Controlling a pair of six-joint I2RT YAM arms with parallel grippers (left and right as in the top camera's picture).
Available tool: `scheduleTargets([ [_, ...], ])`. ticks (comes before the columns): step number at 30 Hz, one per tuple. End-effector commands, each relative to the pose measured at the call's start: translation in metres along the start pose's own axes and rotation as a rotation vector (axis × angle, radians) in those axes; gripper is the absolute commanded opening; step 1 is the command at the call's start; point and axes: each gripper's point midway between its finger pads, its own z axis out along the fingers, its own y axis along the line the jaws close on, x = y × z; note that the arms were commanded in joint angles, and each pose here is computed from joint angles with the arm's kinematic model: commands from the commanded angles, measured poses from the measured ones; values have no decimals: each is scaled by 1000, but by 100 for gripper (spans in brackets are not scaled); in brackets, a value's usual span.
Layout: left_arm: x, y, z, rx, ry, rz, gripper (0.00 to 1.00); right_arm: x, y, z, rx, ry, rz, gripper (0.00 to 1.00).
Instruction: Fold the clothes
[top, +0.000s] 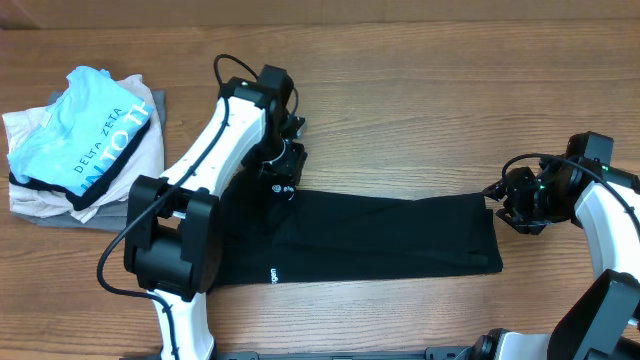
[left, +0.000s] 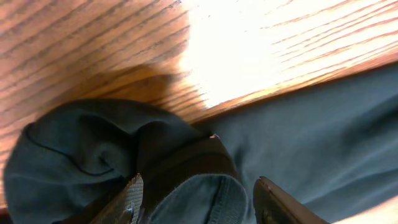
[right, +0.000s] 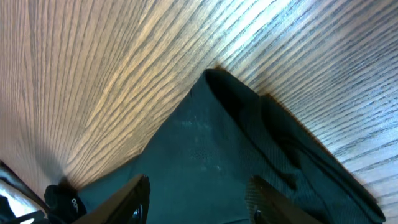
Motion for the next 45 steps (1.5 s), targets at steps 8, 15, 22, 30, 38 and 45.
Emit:
scheduleTargets([
  [8, -5, -5, 35, -2, 29, 71, 51, -5, 9, -10, -29, -23, -20, 54],
  [15, 4, -14, 36, -5, 69, 102, 11, -4, 10, -10, -35, -19, -21, 54],
  [22, 12, 3, 4, -90, 123, 16, 4, -4, 10, -9, -35, -19, -21, 54],
  [30, 31, 19, -44, -201, 202, -93, 4, -4, 10, -9, -35, -18, -21, 53],
  [38, 62, 33, -57, -290, 311, -216, 4, -4, 10, -9, -35, -20, -21, 54],
  [45, 62, 4, -54, -105, 317, -219, 4, -4, 10, -9, -35, -19, -25, 54],
])
